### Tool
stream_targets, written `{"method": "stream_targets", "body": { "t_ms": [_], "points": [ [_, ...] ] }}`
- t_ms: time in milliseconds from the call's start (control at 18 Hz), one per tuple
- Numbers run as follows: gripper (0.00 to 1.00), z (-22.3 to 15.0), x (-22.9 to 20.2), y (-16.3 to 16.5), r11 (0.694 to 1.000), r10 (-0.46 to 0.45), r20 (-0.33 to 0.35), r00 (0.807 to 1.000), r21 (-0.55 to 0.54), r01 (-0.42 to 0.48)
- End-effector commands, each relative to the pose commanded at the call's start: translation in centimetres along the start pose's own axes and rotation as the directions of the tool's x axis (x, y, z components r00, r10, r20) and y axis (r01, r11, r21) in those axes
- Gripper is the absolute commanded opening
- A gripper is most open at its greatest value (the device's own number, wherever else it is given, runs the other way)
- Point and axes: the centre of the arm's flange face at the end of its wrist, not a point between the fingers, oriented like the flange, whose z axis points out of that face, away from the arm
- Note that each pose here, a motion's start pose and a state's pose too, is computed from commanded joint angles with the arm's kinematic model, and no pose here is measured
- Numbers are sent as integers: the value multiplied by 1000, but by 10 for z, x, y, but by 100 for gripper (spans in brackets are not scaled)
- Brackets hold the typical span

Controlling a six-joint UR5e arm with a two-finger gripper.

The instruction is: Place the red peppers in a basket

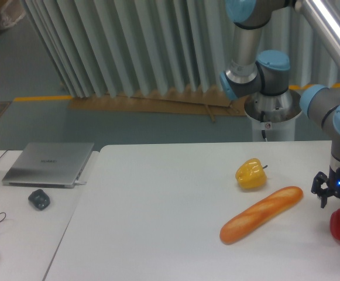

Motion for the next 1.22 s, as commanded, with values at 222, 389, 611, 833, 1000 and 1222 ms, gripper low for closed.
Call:
{"method": "stream_targets", "body": {
  "t_ms": [222, 389, 611, 833, 1000, 1222],
  "points": [
    [100, 8, -7, -2, 1000, 26, 0, 1000, -6, -26],
    [100, 17, -9, -3, 999, 29, -8, 1000, -14, -29],
    [100, 22, -9, -3, 999, 29, -15, 999, -14, -29],
    [100, 27, -8, -4, 999, 44, -22, 999, -17, -44],
    [100, 33, -10, -5, 998, 52, -29, 998, -21, -52],
    [100, 38, -10, -5, 998, 61, -34, 998, -24, -61]
  ]
}}
